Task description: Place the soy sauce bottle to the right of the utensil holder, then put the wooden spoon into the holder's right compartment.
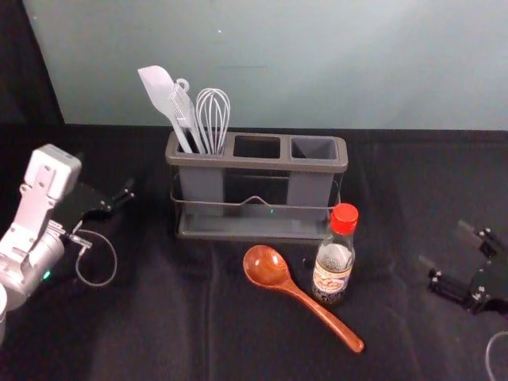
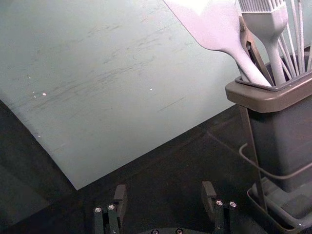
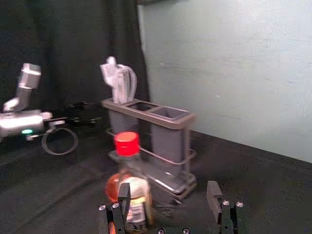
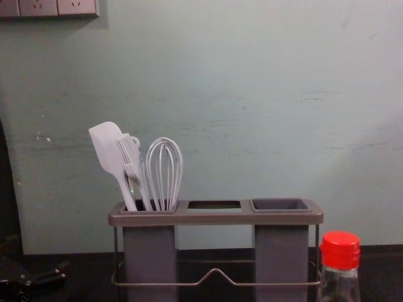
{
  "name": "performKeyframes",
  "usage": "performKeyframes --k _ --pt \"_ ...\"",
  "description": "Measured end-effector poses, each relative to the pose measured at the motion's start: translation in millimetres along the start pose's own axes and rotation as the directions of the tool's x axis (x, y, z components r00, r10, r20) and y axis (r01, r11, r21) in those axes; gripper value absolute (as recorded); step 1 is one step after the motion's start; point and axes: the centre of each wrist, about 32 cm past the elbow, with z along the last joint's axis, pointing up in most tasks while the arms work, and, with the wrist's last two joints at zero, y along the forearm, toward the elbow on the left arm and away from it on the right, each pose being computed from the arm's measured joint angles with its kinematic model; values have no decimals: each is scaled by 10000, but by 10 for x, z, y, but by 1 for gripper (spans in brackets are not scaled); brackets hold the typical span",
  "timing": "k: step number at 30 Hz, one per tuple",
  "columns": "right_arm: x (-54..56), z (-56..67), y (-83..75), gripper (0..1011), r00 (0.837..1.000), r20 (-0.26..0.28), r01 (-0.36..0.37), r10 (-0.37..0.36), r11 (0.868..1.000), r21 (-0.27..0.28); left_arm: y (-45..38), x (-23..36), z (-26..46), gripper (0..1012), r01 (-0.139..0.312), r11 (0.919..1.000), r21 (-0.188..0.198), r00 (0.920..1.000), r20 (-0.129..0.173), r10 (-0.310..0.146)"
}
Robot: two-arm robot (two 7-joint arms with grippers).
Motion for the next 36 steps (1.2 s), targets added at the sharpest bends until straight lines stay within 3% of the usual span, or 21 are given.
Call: performKeyframes --k 12,36 --pt "18 -45 207 1003 9852 194 -1701 1701 9854 -27 0 0 0 1005 1 10000 1 10000 0 -1" --pt "-18 39 930 1003 9841 242 -1756 1759 9843 -173 0 0 0 1005 0 10000 1 10000 1 0"
